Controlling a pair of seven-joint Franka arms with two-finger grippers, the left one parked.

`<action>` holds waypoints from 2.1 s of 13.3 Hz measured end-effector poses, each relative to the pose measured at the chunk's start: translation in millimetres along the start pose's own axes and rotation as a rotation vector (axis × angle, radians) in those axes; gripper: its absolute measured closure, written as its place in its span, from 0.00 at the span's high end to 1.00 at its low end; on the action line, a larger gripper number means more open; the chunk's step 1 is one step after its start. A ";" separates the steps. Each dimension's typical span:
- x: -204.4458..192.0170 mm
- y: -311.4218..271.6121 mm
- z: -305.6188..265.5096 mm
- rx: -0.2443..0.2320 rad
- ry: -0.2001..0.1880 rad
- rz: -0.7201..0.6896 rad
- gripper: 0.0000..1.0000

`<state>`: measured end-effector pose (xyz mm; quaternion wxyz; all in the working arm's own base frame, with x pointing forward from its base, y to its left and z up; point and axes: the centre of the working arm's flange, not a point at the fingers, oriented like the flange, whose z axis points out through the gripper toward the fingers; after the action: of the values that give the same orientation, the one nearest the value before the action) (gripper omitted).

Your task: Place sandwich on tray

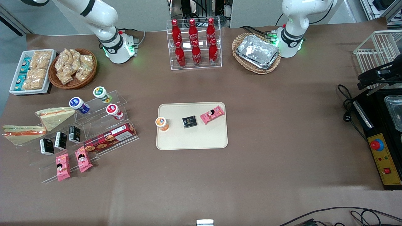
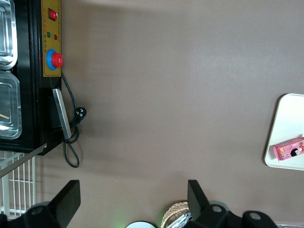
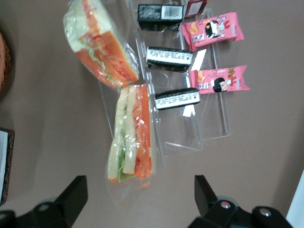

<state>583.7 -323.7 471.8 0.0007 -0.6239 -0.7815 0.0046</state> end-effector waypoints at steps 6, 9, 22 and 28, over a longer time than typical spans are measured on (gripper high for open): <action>-18.1 -7.2 23.0 0.012 0.009 0.001 1.00; -19.7 -5.7 43.5 0.034 0.028 0.002 1.00; -20.5 -6.8 98.5 0.017 0.028 0.026 0.85; -21.2 -6.6 97.3 0.011 0.023 0.032 0.40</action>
<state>581.3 -346.5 374.7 0.0131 -0.6362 -0.7715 0.0017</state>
